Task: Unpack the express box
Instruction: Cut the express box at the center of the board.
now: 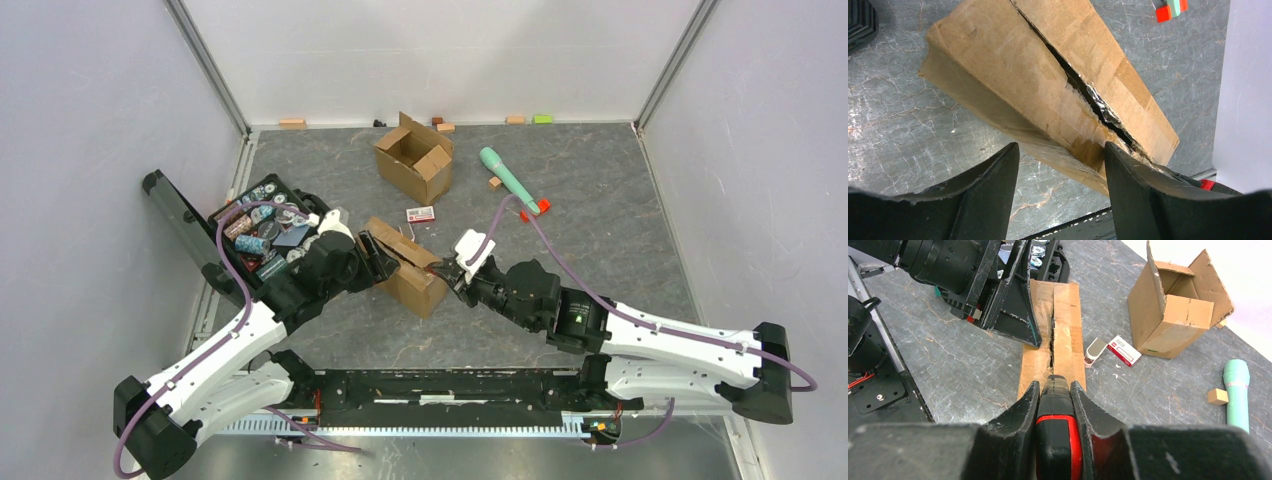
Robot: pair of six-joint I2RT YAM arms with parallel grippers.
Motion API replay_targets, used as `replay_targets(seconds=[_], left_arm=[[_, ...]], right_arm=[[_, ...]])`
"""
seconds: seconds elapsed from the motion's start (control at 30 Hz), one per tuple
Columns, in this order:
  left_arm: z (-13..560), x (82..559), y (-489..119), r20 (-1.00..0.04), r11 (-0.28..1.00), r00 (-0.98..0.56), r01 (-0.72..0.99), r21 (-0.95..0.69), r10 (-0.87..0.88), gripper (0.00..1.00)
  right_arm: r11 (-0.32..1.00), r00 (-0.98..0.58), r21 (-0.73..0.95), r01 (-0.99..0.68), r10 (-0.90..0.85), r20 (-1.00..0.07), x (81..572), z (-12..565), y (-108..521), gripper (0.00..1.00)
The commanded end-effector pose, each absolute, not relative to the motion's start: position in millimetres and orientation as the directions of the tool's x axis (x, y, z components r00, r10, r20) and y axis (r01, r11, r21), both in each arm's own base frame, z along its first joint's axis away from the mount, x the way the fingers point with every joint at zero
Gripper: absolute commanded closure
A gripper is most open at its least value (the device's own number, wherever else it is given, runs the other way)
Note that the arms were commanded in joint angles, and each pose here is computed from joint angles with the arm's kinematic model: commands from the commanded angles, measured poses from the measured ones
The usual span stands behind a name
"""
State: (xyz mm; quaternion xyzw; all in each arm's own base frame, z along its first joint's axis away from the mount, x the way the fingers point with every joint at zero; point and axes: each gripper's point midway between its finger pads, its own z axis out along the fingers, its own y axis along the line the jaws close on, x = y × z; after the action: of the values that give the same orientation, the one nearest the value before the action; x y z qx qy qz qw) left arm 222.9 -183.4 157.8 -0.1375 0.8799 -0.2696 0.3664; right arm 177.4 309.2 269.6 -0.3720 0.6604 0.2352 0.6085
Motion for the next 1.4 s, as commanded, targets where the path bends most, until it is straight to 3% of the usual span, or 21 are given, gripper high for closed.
replay_targets(seconds=[0.0, 0.37, 0.93, 1.37], left_arm=[[135.1, 214.9, -161.9, -0.564, 0.863, -0.707, -0.132, -0.488, -0.427, 0.31], [133.8, 214.0, -162.5, -0.551, 0.854, -0.707, -0.148, -0.499, -0.444, 0.32], [134.8, 216.1, -164.2, -0.536, 0.833, -0.693, -0.174, -0.525, -0.482, 0.33], [131.5, 217.9, -167.1, -0.528, 0.83, -0.697, -0.178, -0.528, -0.485, 0.33]], right_arm=[[0.646, 0.052, -0.153, -0.748, -0.174, -0.983, 180.7, 293.2, 299.0, 1.0], [0.587, -0.027, -0.126, -0.8, -0.245, -0.969, 166.2, 266.2, 301.5, 1.0], [0.691, -0.274, -0.015, -0.723, -0.307, -0.911, 163.0, 208.1, 281.2, 1.0], [0.699, -0.334, -0.034, -0.715, -0.384, -0.861, 161.8, 185.0, 282.5, 1.0]])
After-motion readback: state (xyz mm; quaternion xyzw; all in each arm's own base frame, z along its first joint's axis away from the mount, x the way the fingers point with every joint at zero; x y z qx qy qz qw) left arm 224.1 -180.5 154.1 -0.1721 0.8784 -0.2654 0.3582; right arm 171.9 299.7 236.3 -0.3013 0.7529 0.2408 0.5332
